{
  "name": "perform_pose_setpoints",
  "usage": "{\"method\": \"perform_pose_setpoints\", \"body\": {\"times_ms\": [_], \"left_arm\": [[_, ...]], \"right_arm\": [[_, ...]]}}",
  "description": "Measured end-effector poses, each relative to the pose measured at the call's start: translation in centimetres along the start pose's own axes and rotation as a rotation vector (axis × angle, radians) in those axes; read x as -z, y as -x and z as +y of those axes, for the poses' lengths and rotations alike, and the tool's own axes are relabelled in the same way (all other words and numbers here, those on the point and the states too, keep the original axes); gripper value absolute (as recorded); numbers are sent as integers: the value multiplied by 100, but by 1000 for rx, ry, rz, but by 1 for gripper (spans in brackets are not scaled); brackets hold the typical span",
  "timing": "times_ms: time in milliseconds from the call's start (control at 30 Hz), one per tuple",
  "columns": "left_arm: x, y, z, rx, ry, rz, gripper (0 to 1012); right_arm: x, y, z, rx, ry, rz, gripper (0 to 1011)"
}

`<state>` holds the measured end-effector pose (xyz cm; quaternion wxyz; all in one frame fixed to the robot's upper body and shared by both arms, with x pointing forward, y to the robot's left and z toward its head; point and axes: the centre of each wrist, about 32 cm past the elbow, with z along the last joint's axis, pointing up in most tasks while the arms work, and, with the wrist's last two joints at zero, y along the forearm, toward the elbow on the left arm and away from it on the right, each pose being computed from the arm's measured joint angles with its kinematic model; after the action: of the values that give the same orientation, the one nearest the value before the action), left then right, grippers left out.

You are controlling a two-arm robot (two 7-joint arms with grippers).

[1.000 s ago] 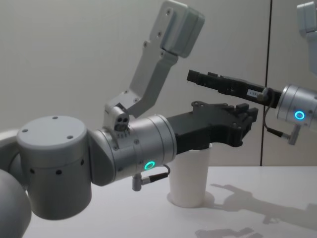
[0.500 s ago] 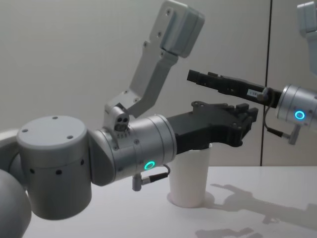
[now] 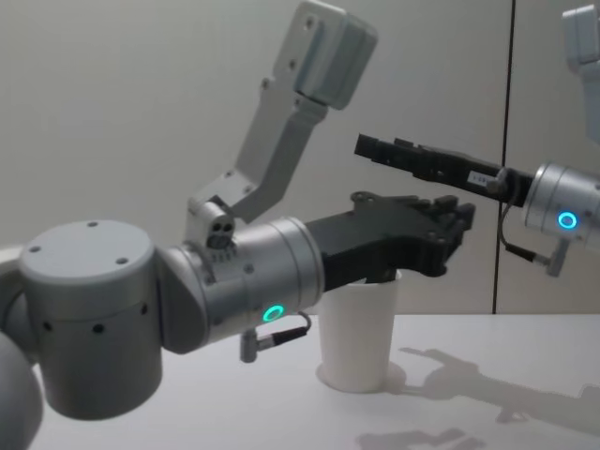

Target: Place the pen into the pen holder.

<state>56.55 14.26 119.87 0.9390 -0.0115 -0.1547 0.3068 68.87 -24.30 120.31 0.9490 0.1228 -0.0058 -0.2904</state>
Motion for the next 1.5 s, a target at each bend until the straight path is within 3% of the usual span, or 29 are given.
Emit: {"method": "perform_pose_setpoints", "body": {"times_ms": [567,1167,1500], "left_arm": [[-55,43,349,-193,-58,5,132],[-172,161,733,-402,-133,-2,132],[-227,219,855,-470,-159,-7,131]], "right_arm": [[164,104,-133,75,18,2,1001],[308,304,-334,173,46,-8,1001],[345,422,-439,220,60,-18,1001]]}}
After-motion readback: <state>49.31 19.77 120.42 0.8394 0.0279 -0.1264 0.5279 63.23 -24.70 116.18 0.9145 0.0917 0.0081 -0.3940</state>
